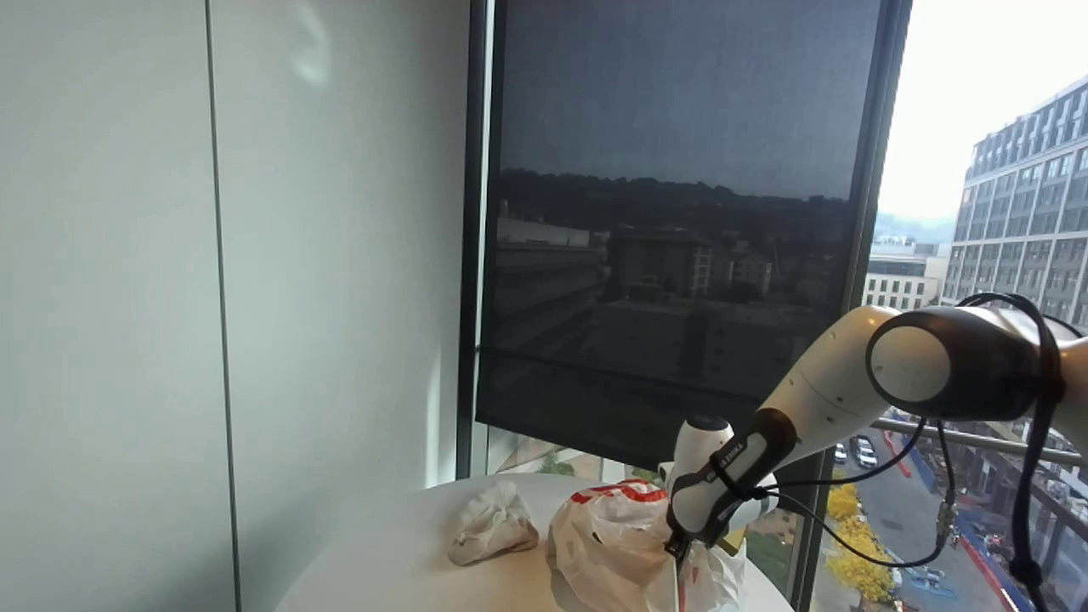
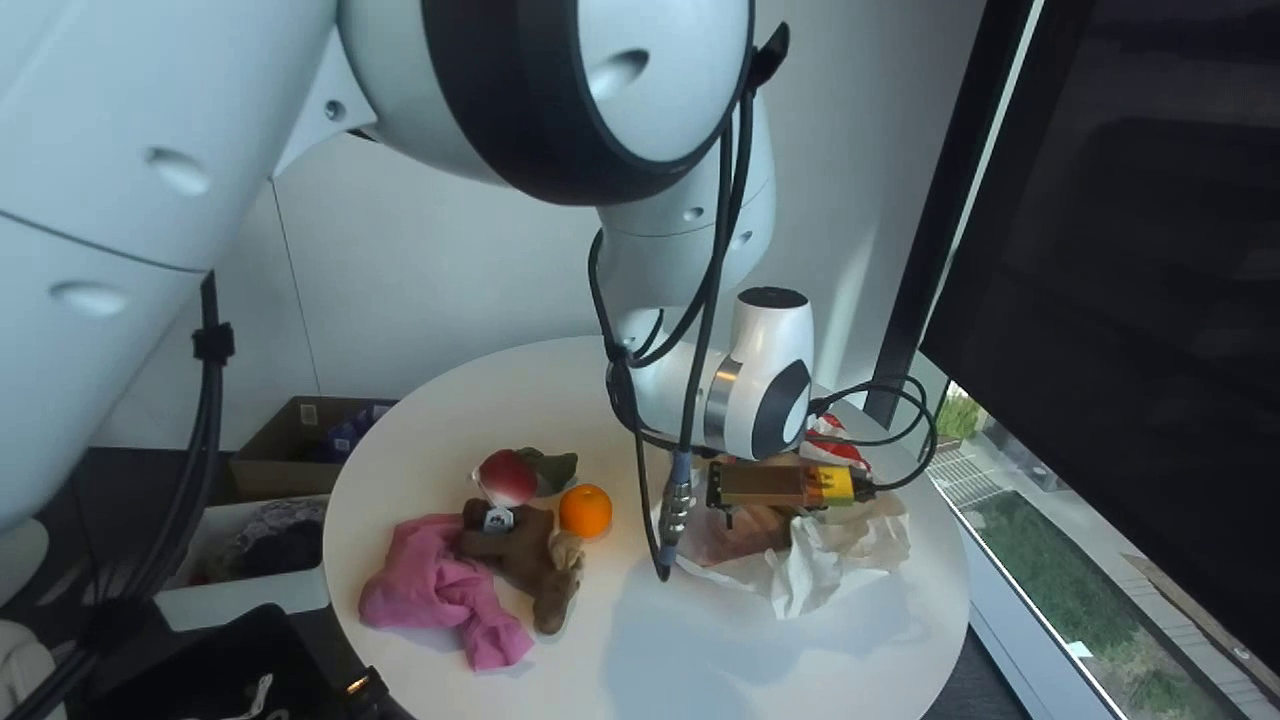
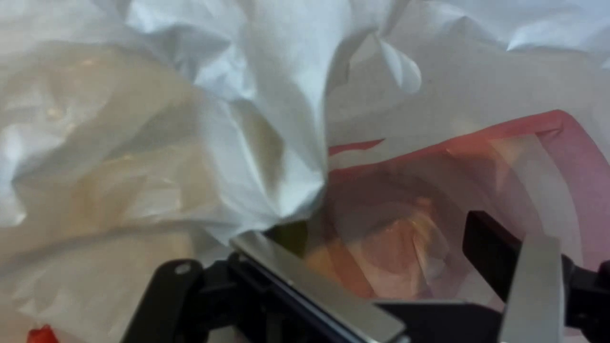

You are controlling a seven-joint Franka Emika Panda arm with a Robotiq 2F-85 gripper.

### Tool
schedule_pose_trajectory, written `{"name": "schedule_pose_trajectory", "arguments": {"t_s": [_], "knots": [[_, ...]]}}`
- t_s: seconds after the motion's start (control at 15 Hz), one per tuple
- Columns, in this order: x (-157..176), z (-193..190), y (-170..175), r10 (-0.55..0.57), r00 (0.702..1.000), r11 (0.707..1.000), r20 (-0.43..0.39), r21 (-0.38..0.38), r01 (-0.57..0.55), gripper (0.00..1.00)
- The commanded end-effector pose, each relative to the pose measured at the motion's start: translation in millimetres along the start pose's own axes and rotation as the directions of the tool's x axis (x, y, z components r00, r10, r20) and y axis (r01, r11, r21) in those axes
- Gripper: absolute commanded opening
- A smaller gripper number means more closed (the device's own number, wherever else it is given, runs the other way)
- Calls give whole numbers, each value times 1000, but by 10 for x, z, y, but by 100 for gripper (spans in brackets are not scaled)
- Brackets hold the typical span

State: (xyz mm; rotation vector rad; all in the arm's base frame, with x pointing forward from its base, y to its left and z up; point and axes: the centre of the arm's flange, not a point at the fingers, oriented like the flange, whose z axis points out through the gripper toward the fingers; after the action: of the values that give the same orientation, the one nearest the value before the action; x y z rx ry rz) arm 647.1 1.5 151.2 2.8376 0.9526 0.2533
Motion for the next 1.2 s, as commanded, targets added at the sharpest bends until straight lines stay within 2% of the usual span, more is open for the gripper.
{"name": "schedule_pose_trajectory", "arguments": {"t_s": [0.0, 0.27, 0.6, 0.87, 1.13], "knots": [[177, 253, 118, 26, 997, 999, -78, -43, -29, 100], [219, 309, 161, -20, 988, 990, -151, -143, -2, 100], [92, 300, 211, -37, 993, 985, -113, -171, 18, 100], [59, 377, 259, -72, 990, 974, -120, -224, 44, 100], [53, 523, 243, -83, 991, 973, -110, -224, 56, 100]]}}
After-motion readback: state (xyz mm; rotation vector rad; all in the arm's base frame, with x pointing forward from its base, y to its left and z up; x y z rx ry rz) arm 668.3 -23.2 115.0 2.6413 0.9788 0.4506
